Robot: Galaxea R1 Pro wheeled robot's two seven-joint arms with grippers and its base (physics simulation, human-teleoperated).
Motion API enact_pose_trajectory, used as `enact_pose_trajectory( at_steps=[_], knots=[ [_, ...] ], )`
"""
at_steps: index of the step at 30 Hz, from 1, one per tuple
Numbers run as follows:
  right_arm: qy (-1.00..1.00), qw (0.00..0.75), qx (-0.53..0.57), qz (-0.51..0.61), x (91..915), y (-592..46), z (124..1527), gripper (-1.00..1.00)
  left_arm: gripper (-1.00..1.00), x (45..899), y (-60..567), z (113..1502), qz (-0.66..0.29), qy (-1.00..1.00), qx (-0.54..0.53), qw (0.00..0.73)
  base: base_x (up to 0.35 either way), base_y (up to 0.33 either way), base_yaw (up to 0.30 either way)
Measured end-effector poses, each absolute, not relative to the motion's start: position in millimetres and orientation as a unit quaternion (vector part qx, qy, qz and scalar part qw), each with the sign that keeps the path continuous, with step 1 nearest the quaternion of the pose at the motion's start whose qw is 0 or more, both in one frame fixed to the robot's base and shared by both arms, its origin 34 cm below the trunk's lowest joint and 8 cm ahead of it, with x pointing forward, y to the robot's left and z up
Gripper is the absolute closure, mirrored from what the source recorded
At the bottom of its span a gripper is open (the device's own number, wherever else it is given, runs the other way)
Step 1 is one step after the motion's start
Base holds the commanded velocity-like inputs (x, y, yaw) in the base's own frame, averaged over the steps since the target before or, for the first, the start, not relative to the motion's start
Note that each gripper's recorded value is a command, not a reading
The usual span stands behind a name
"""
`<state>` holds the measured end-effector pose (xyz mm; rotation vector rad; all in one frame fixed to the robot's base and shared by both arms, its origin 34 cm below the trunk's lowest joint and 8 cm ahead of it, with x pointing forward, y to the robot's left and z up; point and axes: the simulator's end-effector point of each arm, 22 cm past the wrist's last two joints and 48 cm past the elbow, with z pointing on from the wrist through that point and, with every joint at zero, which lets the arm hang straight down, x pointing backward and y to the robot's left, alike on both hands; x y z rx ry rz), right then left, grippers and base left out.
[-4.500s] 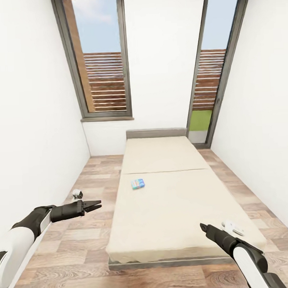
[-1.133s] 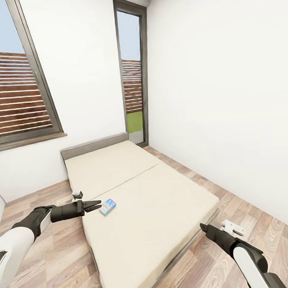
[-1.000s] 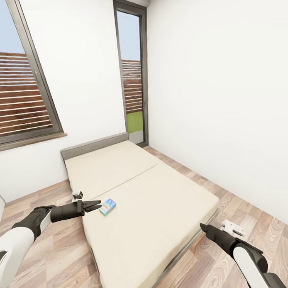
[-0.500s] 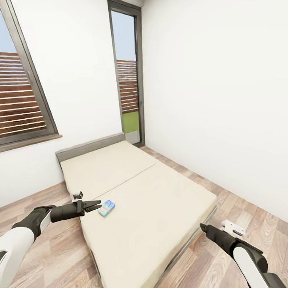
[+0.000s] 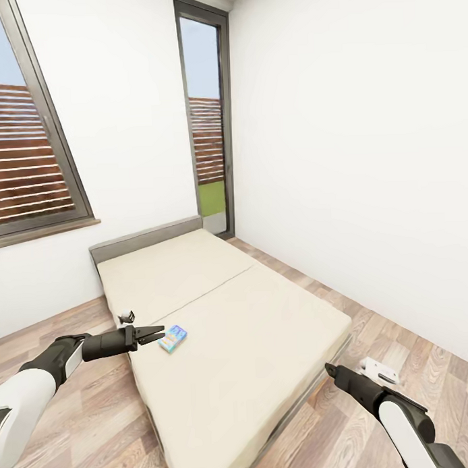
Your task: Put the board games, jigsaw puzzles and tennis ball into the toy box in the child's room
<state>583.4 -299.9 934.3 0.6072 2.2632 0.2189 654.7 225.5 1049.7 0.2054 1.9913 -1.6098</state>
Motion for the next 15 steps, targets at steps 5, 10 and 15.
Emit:
enact_pose_trajectory(
  at_steps=[5, 10, 15],
  knots=[
    [0.888, 0.384, 0.238, 0.086, 583.4, -299.6, 934.3, -1.0, -1.0, 654.7, 225.4, 1049.7, -0.601, 0.744, 0.077, 0.282, 0.0, 0.209, -0.066],
    [0.888, 0.384, 0.238, 0.087, 583.4, -299.6, 934.4, -1.0, -1.0, 654.7, 225.4, 1049.7, -0.601, 0.744, 0.077, 0.282, 0.0, 0.157, -0.22],
    [0.888, 0.384, 0.238, 0.087, 583.4, -299.6, 934.4, -1.0, -1.0, 654.8, 225.4, 1049.7, -0.601, 0.744, 0.077, 0.282, 0.0, 0.039, -0.264]
  ],
)
